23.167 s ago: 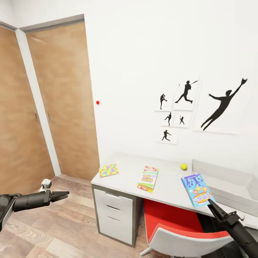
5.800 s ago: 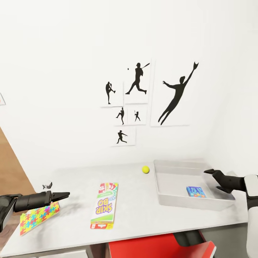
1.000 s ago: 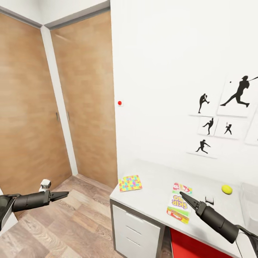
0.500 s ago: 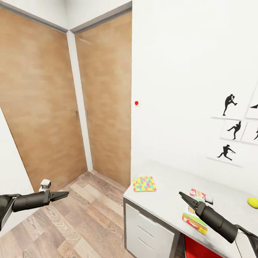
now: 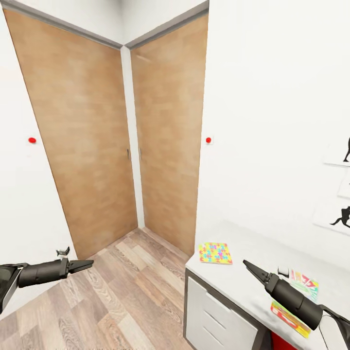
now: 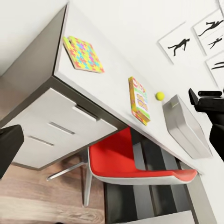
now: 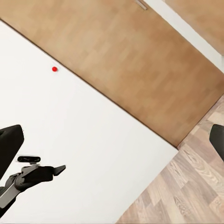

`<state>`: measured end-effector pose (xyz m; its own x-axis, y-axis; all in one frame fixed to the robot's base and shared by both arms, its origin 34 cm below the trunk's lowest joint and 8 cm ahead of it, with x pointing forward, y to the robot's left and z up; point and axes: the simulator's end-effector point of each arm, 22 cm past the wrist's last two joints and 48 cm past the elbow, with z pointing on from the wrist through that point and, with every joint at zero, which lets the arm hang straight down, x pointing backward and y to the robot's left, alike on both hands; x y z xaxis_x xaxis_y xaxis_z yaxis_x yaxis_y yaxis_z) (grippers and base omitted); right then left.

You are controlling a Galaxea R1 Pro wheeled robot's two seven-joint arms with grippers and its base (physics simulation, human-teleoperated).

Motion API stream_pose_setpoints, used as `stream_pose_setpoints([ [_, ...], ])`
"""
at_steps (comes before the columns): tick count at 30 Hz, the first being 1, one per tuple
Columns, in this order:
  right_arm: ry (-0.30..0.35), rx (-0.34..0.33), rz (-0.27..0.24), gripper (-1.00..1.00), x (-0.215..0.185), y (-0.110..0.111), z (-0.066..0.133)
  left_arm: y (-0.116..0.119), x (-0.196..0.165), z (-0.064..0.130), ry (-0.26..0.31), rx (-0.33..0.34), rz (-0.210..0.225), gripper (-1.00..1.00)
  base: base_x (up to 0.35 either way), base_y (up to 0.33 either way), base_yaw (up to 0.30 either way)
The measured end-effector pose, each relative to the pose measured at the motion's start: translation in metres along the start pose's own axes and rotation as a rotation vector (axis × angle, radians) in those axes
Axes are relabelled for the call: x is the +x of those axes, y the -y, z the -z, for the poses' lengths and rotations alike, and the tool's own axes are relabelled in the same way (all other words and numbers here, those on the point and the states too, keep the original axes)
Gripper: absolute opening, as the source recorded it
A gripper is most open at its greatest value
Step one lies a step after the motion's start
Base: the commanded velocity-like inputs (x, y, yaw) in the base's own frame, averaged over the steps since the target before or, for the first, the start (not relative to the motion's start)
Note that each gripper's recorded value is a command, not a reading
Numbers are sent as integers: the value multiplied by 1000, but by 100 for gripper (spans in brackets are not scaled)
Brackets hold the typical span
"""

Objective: Put all the toys in the child's room - the three board games (two on the bed and one on the table), the two jigsaw puzzles on the table, and the tennis ball on the table - inside the toy box on the table in the child's room.

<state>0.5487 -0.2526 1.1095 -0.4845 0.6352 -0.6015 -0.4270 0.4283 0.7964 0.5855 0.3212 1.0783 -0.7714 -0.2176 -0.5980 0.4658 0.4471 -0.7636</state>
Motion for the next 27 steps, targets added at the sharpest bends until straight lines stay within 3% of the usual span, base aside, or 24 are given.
stream_pose_setpoints([
  [27, 0, 1, 0, 100, 0, 1, 0, 1, 3, -4, -9, 4, 3, 100, 0, 0, 288],
])
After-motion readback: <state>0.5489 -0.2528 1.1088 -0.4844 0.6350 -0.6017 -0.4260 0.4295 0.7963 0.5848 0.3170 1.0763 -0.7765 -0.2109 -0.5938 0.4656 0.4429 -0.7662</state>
